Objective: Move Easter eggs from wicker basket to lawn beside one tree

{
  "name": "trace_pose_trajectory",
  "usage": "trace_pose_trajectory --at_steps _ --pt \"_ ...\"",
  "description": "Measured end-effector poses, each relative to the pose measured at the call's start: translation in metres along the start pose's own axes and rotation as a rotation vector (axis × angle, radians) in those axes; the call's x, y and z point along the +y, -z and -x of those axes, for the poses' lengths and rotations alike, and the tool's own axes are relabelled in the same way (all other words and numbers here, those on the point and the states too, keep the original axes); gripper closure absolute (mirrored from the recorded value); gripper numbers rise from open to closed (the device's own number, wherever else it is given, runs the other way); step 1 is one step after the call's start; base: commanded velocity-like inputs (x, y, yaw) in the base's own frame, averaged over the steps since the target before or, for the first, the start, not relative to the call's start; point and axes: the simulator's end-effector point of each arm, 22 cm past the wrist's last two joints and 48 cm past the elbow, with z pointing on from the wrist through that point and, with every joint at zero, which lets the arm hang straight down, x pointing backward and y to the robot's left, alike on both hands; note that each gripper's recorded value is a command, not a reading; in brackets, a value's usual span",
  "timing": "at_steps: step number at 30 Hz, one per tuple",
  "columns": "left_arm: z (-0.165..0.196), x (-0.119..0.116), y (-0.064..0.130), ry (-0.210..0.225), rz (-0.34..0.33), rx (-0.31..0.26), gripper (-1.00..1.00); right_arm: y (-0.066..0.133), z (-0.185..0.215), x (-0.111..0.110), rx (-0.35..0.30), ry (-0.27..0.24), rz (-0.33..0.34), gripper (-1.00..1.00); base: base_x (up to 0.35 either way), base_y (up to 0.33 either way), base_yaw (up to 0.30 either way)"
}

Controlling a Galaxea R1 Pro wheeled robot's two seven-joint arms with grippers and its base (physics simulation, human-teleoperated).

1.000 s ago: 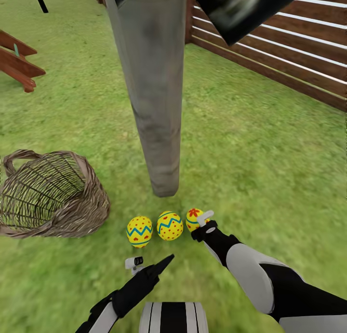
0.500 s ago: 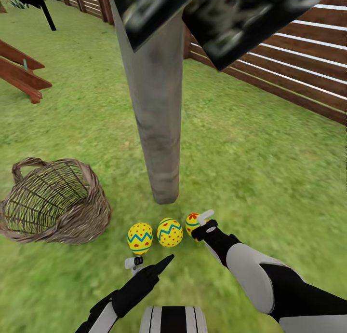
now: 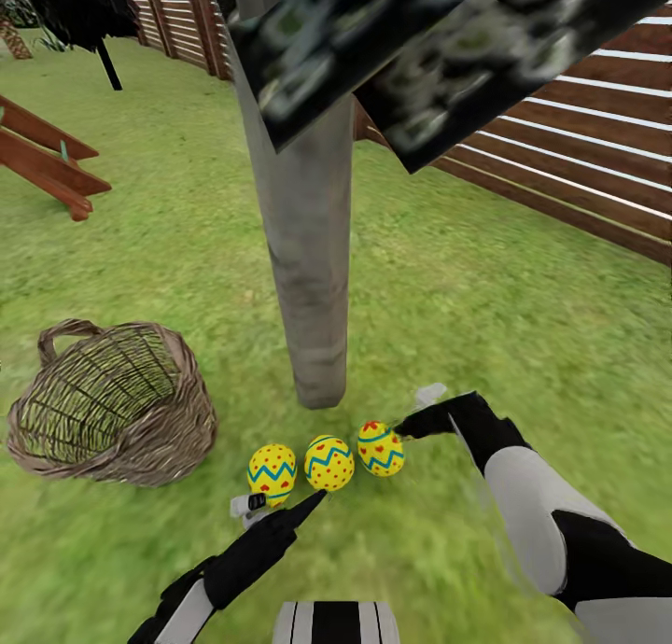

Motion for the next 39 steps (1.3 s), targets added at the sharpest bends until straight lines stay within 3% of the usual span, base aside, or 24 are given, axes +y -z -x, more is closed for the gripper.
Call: trace_pose_trajectory --at_steps 3,6,7,8,10,11,13,15,18,20,23,30,37,39 --pt "0.002 -0.001 0.000 -0.013 0.011 0.004 -1.00 0.044 -0.025 -0.048 0.033 -0.064 0.092 -1.00 0.000 0.000 0.000" --pt "0.009 0.013 0.011 -0.044 0.088 0.014 -1.00 0.056 -0.097 -0.066 0.113 -0.103 0.120 -1.00 0.000 0.000 0.000" --pt "0.014 0.020 0.019 -0.061 0.126 0.023 -1.00 0.057 -0.137 -0.070 0.154 -0.108 0.123 -1.00 0.000 0.000 0.000" --pt "0.017 0.023 0.025 -0.071 0.146 0.029 -1.00 0.056 -0.173 -0.069 0.181 -0.094 0.129 -1.00 0.000 0.000 0.000" --pt "0.018 0.037 0.041 -0.077 0.206 0.043 -1.00 0.051 -0.225 -0.053 0.176 -0.018 0.160 -1.00 0.000 0.000 0.000" --pt "0.015 0.047 0.053 -0.072 0.246 0.055 -1.00 0.049 -0.252 -0.041 0.182 0.005 0.180 -1.00 0.000 0.000 0.000" --pt "-0.024 0.095 0.107 -0.056 0.411 0.141 -1.00 0.042 -0.333 -0.005 0.233 0.030 0.226 -1.00 0.000 0.000 0.000" --pt "-0.038 0.120 0.151 -0.056 0.519 0.165 -1.00 0.032 -0.361 -0.004 0.215 0.056 0.155 -1.00 0.000 0.000 0.000" --pt "-0.018 0.132 0.203 -0.119 0.618 0.178 -1.00 0.028 -0.376 -0.029 0.219 0.054 -0.022 -1.00 0.000 0.000 0.000" --pt "-0.020 0.140 0.227 -0.103 0.672 0.181 -1.00 0.026 -0.389 -0.028 0.240 0.046 -0.083 -1.00 0.000 0.000 0.000" --pt "-0.010 0.143 0.256 -0.112 0.727 0.185 -1.00 0.027 -0.394 -0.023 0.249 0.040 -0.092 -1.00 0.000 0.000 0.000" --pt "-0.027 0.135 0.264 -0.086 0.710 0.194 -1.00 0.022 -0.401 0.001 0.265 0.024 -0.036 -1.00 -0.135 0.000 0.000" --pt "-0.053 0.137 0.292 -0.032 0.759 0.204 -1.00 0.020 -0.410 0.016 0.280 0.012 -0.008 -1.00 -0.331 0.000 0.000" --pt "-0.053 0.137 0.292 -0.032 0.760 0.203 -1.00 0.020 -0.410 0.016 0.280 0.012 -0.008 -1.00 -0.333 0.000 0.000"
